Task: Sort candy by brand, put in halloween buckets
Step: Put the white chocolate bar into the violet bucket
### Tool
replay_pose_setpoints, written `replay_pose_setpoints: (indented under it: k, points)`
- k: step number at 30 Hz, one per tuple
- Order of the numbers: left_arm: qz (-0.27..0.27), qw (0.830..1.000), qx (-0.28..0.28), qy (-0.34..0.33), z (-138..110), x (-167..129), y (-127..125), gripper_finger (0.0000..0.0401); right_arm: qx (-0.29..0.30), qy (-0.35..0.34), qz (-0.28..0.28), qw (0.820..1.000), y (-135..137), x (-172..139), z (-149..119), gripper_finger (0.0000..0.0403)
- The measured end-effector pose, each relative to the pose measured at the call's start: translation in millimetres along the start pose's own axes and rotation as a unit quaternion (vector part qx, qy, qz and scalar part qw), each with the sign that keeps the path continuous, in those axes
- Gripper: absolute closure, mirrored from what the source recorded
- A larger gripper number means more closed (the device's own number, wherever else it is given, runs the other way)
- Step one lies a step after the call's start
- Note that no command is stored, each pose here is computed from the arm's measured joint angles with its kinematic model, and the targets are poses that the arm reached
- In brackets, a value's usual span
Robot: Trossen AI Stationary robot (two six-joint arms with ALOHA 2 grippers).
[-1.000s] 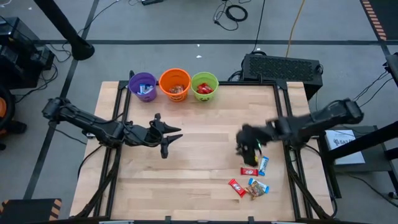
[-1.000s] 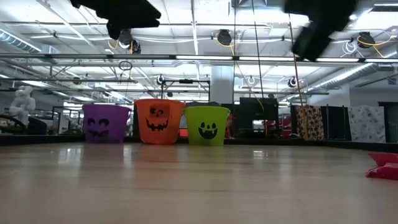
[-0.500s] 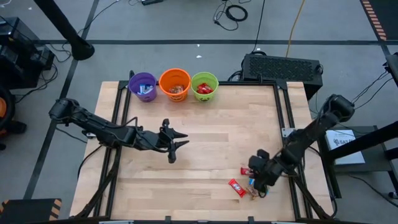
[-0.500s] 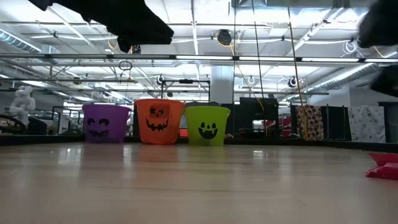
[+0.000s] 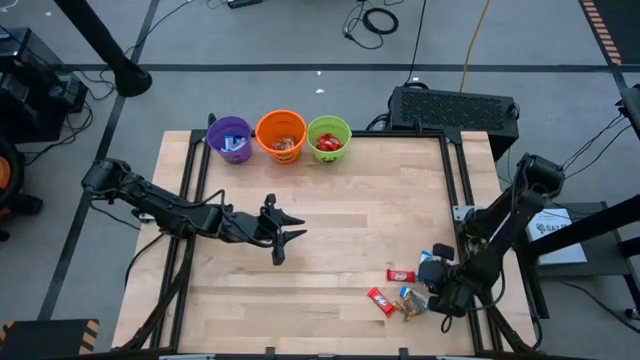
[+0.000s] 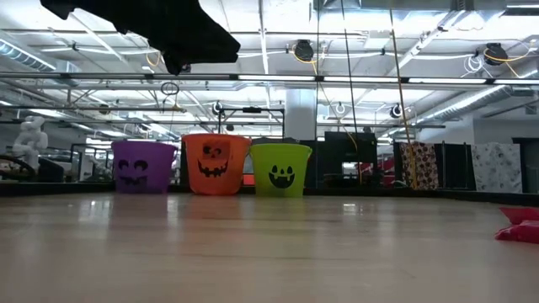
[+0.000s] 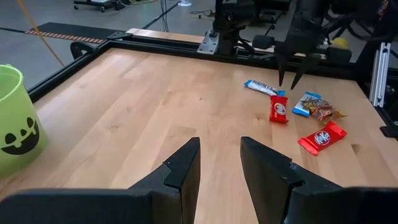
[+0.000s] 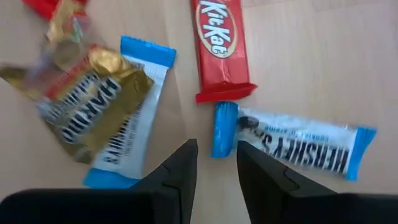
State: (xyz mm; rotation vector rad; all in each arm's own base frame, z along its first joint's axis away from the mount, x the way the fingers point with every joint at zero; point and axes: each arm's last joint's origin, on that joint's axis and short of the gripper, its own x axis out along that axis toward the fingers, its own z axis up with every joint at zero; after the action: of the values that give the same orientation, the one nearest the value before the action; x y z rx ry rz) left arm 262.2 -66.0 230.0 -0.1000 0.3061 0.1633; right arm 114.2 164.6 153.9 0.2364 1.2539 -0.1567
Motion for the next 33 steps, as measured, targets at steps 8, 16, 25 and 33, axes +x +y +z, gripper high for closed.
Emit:
replay_pose_setpoints:
  k: [8, 16, 25, 33]
  points:
    - [0.0, 1.0, 0.001, 0.001, 0, 0, 0, 0.0278, -0.07, -0.005, -0.054, 0.996, 10, 24, -9, 0.0298]
    - [0.001, 1.0, 0.011, 0.001, 0, 0, 0, 0.0278, -0.095, 0.03, -0.148, 0.984, 15, 9, -4, 0.0304]
    - [0.001, 1.0, 0.015, -0.001, 0, 0, 0, 0.0278, -0.079, 0.029, -0.16, 0.984, 14, 7, -4, 0.0347]
    - [0.002, 1.0, 0.028, -0.001, 0, 0, 0, 0.0278, 0.064, 0.023, -0.269, 0.961, -7, 0, -3, 0.032]
